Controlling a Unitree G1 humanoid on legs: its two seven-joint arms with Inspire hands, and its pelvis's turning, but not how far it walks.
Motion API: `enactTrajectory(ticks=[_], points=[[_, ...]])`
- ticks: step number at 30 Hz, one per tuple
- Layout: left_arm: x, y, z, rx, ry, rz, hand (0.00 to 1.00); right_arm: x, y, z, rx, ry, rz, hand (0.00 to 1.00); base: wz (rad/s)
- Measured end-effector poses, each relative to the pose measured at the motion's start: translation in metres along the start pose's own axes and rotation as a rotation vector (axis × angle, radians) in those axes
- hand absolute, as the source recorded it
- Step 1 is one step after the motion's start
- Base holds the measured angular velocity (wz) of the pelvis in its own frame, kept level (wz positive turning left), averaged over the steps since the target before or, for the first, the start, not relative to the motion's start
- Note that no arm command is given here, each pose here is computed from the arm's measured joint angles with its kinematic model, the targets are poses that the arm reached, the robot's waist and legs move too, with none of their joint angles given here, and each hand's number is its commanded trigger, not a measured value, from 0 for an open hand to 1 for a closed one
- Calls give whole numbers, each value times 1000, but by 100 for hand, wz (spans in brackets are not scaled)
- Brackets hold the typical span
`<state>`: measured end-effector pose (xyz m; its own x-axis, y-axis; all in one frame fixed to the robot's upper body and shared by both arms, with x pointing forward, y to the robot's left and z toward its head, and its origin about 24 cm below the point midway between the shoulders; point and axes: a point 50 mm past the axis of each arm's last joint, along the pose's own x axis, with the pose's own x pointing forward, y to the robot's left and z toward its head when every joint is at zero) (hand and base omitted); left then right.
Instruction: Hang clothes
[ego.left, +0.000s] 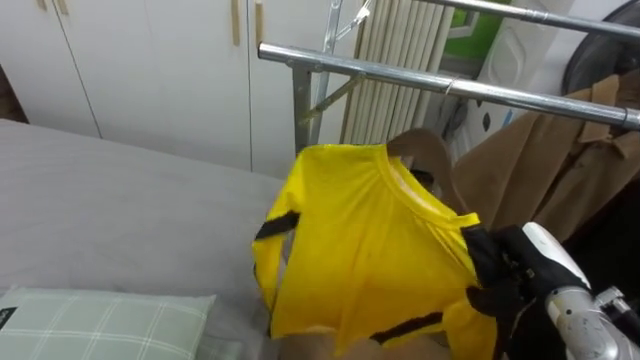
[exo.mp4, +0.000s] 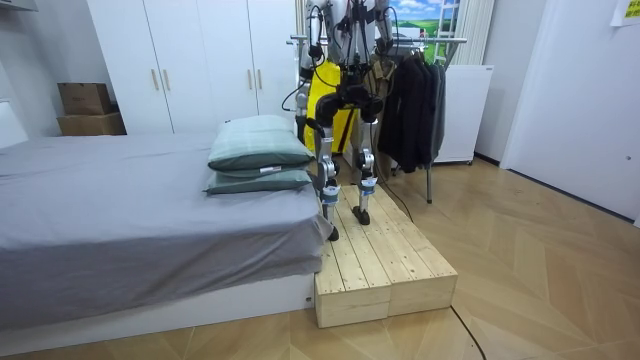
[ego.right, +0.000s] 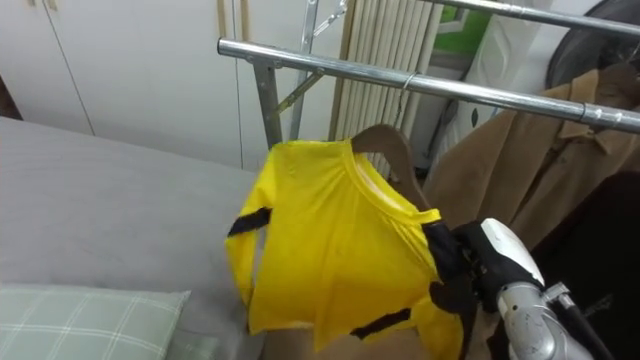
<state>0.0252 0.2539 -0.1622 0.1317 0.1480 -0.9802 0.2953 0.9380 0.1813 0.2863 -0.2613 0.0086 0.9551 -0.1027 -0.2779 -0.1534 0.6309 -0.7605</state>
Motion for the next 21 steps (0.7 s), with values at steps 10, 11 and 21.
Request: enactTrajectory(ticks=[10,11,21], points=[[0,-1,-1,-1,4,-1,0,0,3,0,6,2,35,0,0],[0,-1,-1,-1,4,-1,0,0,3,0,6,1,36,0,0],[0,-1,-1,0,4,-1,0,0,3,2,6,-3,54,0,0]])
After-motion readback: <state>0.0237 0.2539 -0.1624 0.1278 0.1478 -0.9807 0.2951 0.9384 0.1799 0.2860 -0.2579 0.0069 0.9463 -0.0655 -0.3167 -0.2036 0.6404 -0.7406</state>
